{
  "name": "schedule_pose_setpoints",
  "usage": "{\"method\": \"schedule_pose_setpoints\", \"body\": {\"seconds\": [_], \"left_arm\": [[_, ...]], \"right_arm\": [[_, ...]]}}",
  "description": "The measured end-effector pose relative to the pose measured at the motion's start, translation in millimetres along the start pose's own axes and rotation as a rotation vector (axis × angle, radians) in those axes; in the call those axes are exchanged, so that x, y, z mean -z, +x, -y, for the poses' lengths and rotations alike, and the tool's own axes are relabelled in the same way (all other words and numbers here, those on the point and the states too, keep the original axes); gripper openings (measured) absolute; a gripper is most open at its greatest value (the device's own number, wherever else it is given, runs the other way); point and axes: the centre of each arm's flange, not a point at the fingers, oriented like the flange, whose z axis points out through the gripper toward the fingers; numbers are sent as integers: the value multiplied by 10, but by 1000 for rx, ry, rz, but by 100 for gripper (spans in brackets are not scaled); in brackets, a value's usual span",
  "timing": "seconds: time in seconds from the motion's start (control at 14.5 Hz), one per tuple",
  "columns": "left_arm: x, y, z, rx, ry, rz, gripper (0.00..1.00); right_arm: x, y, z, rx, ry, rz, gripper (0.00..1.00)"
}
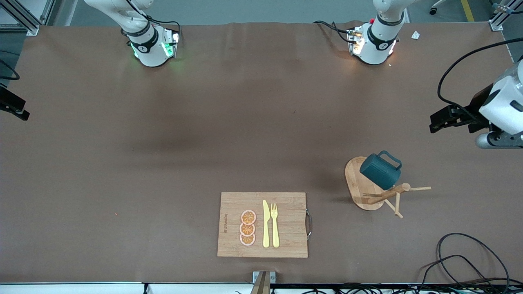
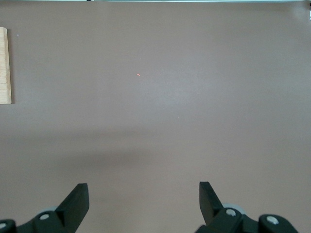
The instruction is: Pass cup and hang on rack
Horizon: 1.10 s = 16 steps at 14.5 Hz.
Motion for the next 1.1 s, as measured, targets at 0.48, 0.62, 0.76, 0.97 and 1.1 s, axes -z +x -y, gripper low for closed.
{"method": "schedule_pose_setpoints", "body": {"seconds": [0.48, 0.62, 0.76, 0.97, 1.1], "left_arm": [[507, -404, 324, -2, 31, -55, 100], [470, -519, 418, 10, 32, -36, 100], [419, -667, 475, 17, 30, -21, 100], [408, -880, 505, 17, 26, -31, 100], [423, -927, 510, 14, 24, -42, 100]], "right_arm": [[0, 0, 0, 2, 0, 0, 100], [0, 0, 0, 4, 0, 0, 100], [-1, 0, -1, 4, 0, 0, 100], [-1, 0, -1, 5, 0, 0, 100], [-1, 0, 0, 5, 0, 0, 100]]}}
